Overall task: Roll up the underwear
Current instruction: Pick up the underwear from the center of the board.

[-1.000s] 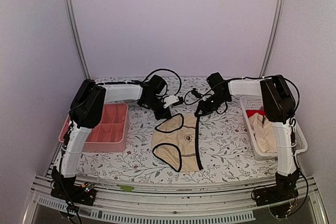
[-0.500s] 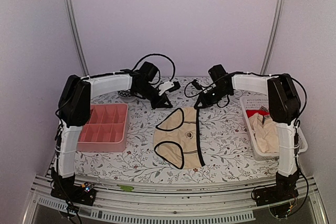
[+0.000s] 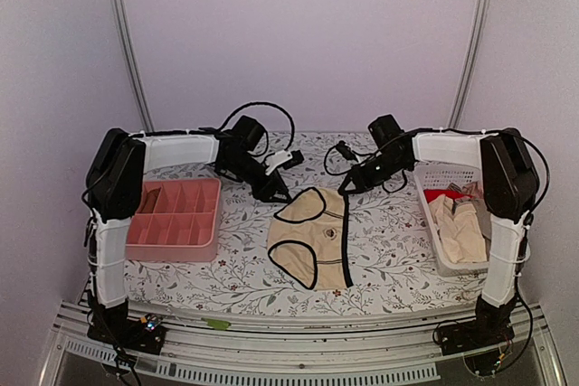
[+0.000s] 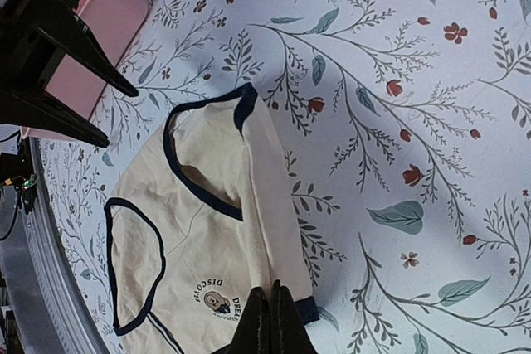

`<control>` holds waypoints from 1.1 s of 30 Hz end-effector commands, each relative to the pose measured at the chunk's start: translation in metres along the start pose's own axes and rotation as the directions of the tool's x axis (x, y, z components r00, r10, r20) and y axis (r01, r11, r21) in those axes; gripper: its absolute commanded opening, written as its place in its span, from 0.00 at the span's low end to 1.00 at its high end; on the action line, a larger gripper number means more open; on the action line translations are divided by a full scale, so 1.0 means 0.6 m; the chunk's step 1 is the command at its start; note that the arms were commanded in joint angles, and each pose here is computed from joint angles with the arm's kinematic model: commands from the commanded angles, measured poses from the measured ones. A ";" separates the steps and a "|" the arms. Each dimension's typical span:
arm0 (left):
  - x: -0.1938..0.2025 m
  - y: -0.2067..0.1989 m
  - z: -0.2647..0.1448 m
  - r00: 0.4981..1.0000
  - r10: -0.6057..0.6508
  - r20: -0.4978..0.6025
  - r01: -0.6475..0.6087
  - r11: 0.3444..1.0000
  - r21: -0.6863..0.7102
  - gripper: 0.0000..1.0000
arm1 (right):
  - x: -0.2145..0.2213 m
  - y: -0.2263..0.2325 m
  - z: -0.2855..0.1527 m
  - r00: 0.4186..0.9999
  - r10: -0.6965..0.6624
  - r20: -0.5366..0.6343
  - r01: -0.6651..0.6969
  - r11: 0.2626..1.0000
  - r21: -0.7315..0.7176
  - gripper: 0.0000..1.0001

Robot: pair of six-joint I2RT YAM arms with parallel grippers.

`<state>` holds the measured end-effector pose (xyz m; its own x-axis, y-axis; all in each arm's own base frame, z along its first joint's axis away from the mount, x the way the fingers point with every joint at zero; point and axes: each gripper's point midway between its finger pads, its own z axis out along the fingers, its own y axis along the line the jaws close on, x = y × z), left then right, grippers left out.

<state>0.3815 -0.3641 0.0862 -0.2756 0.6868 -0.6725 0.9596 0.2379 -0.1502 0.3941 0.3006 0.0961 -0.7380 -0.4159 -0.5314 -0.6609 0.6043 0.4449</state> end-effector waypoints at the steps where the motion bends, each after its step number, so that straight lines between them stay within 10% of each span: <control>1: -0.002 0.028 0.020 1.000 -0.004 0.023 0.004 1.000 -0.008 0.42 | -0.011 0.042 -0.005 0.998 -0.056 0.027 0.057 0.997 -0.044 0.00; 24: 0.003 0.104 0.088 0.977 0.200 0.069 -0.201 0.980 0.010 0.49 | -0.010 0.060 -0.013 0.996 -0.075 0.038 0.077 0.996 -0.049 0.00; 33: 0.001 0.107 0.110 0.973 0.225 0.057 -0.227 0.973 0.032 0.34 | -0.025 0.065 -0.022 0.995 -0.091 0.052 0.093 0.995 -0.047 0.00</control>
<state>0.4494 -0.3870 0.0273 -0.0738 0.6889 -0.7211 0.9955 0.0944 -0.0117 0.3738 0.3169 0.1024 -0.7056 -0.4470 -0.5498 -0.7000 0.5602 0.4429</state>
